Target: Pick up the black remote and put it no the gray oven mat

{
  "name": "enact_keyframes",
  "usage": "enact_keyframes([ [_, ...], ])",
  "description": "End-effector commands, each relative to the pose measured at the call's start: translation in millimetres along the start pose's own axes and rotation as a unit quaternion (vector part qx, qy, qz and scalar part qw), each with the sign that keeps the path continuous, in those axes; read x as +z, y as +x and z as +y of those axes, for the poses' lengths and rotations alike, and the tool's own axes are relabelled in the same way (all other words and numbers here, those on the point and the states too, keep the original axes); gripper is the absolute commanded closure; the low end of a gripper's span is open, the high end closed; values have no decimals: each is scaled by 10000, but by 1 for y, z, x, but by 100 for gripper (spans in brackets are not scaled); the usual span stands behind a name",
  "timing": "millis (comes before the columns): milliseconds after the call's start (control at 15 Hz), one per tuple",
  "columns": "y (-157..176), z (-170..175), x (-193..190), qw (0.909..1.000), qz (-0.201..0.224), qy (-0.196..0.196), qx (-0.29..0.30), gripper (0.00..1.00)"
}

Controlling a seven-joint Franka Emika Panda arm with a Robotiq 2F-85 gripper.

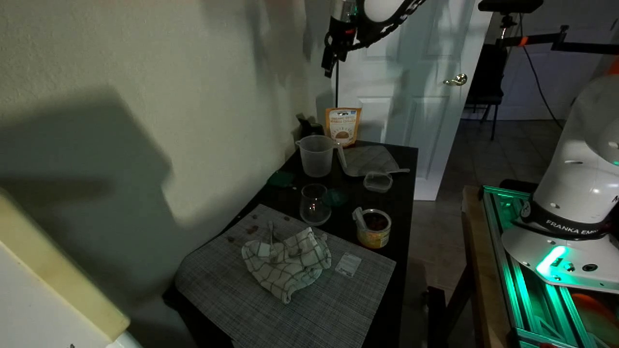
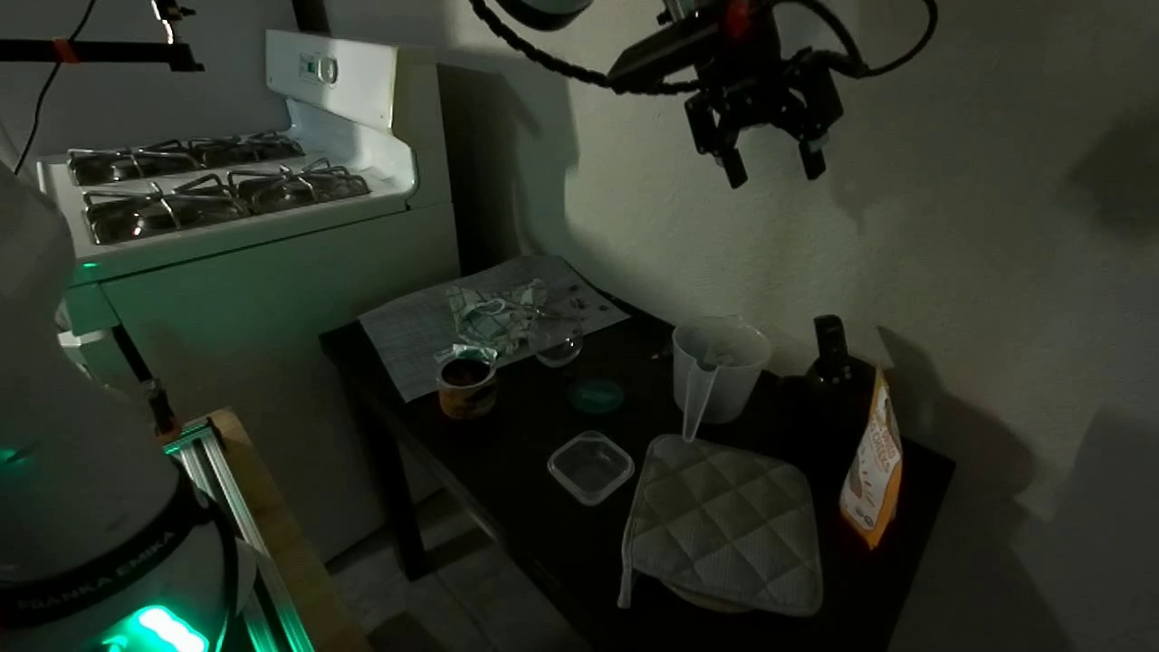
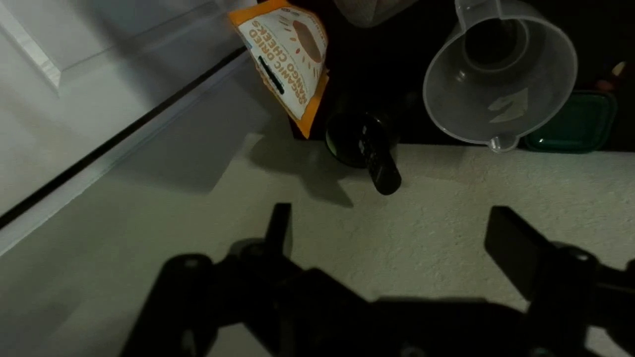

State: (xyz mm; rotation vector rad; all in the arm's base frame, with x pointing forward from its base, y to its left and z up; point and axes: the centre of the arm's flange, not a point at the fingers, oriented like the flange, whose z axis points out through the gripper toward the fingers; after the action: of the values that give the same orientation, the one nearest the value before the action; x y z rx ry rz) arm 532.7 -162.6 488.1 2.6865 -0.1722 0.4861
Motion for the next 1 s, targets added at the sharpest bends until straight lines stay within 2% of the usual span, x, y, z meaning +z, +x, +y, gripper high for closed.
enact_keyframes([
  [0, -7, -4, 72, 9971, 194, -281, 686, 0],
  [200, -13, -6, 122, 9937, 615, -518, 786, 0],
  [400, -23, -15, 165, 9953, 702, -613, 281, 0],
  [600, -27, -10, 158, 9976, 427, -529, 149, 0],
  [933, -22, -14, 162, 9975, 459, -522, 113, 0],
])
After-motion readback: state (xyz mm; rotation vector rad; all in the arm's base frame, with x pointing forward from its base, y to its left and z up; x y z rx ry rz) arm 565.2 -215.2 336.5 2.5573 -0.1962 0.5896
